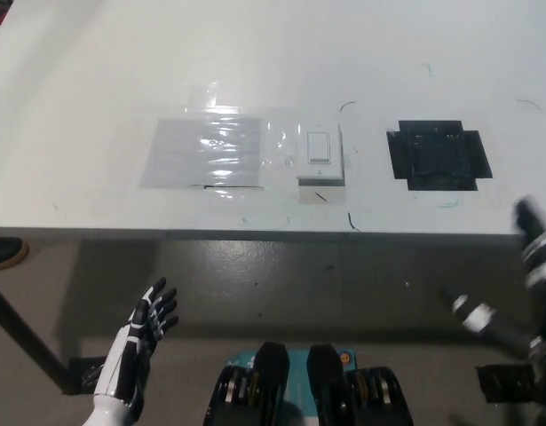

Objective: A white switch is kept at the centre of the table close to the robot and the robot uses its right hand to press it to turn it on

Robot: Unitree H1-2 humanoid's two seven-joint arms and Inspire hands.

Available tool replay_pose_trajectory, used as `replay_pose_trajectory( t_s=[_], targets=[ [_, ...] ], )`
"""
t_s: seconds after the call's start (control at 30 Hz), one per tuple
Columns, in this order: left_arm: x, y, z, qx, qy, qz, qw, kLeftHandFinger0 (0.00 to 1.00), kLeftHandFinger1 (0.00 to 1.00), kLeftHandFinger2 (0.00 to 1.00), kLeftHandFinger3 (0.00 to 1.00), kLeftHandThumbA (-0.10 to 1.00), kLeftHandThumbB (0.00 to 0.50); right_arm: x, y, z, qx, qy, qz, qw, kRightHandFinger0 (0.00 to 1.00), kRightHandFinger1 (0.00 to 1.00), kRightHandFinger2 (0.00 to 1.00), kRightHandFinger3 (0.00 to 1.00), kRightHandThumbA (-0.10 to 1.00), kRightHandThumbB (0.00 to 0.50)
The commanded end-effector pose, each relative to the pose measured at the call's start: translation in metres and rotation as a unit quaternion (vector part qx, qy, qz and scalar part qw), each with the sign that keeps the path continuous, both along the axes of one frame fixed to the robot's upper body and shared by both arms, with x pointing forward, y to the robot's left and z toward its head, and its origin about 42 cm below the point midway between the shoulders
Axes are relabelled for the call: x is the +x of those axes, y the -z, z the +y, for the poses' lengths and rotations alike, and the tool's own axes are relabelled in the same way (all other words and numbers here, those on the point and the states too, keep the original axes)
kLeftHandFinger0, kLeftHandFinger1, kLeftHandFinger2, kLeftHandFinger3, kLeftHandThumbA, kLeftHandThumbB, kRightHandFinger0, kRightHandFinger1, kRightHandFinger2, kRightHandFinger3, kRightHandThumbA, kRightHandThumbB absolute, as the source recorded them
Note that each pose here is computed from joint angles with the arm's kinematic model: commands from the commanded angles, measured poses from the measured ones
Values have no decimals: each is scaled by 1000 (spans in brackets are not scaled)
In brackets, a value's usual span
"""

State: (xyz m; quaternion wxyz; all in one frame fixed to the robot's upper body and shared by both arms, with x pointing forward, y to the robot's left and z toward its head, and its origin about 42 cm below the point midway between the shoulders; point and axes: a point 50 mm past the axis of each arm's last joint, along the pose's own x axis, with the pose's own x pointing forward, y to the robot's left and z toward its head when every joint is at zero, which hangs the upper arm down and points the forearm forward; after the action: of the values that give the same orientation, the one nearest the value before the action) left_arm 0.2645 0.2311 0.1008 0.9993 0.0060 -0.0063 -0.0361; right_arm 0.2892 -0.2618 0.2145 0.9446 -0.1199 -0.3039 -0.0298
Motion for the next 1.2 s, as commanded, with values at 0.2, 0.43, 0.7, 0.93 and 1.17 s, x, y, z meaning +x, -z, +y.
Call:
replay_pose_trajectory(
  t_s=[0.2,0.43,0.7,0.93,1.17],
  targets=[
    [1,-21,-1,-9,10,-45,999,1000,1000,1000,1000,1000,29,75,-214,-45,-161,-34,-74,984,1000,1000,1000,1000,1000,246],
    [3,-22,-1,-2,12,-46,999,1000,1000,1000,1000,1000,40,128,-282,-17,-285,-70,-20,956,1000,1000,1000,1000,1000,272],
    [3,-21,2,2,14,-49,999,1000,1000,1000,1000,1000,48,171,-296,23,-371,-97,65,921,1000,1000,1000,1000,1000,239],
    [2,-20,3,-1,14,-46,999,1000,1000,1000,1000,1000,35,201,-289,51,-465,-96,97,875,1000,1000,1000,1000,1000,319],
    [4,-20,1,0,16,-46,999,1000,1000,1000,1000,1000,37,217,-259,72,-501,-102,126,850,1000,1000,1000,1000,1000,282]
  ],
)
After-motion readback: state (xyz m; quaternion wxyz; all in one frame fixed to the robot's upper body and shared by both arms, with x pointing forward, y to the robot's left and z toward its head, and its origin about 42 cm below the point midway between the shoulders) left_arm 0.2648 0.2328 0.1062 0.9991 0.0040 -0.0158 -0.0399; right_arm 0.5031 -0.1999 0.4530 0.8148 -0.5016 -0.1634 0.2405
